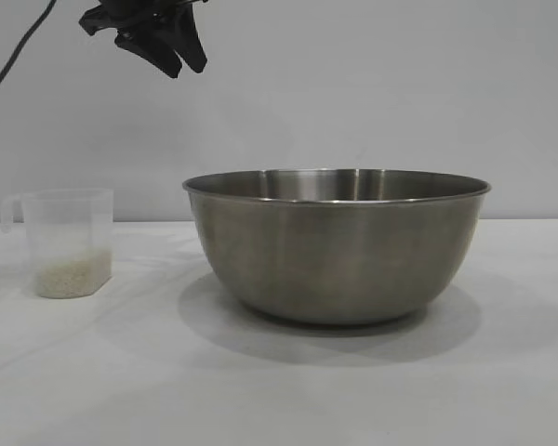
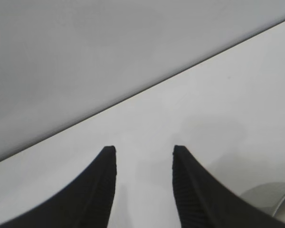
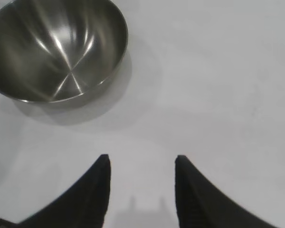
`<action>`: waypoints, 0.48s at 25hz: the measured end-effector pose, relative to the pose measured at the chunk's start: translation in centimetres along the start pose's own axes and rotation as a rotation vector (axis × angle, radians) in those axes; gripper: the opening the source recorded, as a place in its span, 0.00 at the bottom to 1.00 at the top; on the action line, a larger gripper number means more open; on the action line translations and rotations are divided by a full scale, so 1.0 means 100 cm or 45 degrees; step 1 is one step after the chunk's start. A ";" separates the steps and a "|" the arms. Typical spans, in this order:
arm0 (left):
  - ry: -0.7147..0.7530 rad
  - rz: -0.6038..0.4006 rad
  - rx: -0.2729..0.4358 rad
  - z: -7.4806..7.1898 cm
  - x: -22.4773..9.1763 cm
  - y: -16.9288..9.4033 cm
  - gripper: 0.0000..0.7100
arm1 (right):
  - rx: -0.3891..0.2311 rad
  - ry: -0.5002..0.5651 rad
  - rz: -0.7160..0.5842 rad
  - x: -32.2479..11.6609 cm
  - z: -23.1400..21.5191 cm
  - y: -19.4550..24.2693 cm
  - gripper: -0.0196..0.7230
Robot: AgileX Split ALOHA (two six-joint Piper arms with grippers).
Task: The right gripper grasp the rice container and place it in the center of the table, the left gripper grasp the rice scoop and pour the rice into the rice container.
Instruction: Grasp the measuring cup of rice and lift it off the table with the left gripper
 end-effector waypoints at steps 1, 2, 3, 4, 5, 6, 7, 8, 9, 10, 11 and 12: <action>0.000 0.000 0.000 0.000 0.000 0.000 0.32 | -0.004 -0.001 0.003 -0.005 0.000 -0.005 0.38; 0.000 0.001 -0.002 0.000 0.000 0.000 0.32 | -0.003 -0.001 -0.005 -0.010 0.000 -0.010 0.38; 0.000 0.001 -0.002 0.000 0.000 0.000 0.32 | -0.003 0.000 -0.009 -0.014 0.000 -0.015 0.38; 0.000 0.001 -0.002 0.000 0.000 0.000 0.32 | -0.009 0.008 -0.024 -0.018 -0.001 -0.020 0.38; 0.000 0.001 -0.002 0.000 0.000 0.000 0.32 | -0.020 0.009 -0.037 -0.022 -0.002 -0.024 0.38; 0.000 0.001 -0.002 0.000 0.000 0.000 0.32 | -0.032 0.008 -0.049 -0.026 -0.004 -0.027 0.38; 0.000 0.001 -0.002 0.000 0.000 0.000 0.32 | -0.038 0.006 -0.066 -0.030 -0.004 -0.030 0.38; 0.000 0.001 -0.002 0.000 0.000 0.000 0.32 | -0.041 0.005 -0.083 -0.034 -0.005 -0.032 0.38; 0.000 0.001 -0.002 0.000 0.000 0.000 0.32 | -0.040 0.006 -0.091 -0.040 -0.006 -0.031 0.38; 0.000 0.001 -0.002 0.000 0.000 0.000 0.32 | -0.041 0.009 -0.084 -0.046 -0.007 -0.029 0.38; 0.000 0.001 -0.002 0.000 0.000 0.000 0.32 | -0.041 0.016 -0.079 -0.053 -0.009 -0.026 0.38; 0.000 0.003 -0.004 0.000 0.000 0.000 0.32 | -0.040 0.031 -0.083 -0.059 -0.010 -0.024 0.38</action>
Point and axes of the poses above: a point on each arm's last joint axis where the gripper is mounted, y pointing out along that axis toward the gripper, z along the wrist's bending axis when the last joint is at zero, x = y × z, the point moved 2 cm from there along y, pointing out along that axis toward the gripper, and after that the axes turned 15 degrees about y, right-handed, at the moved point
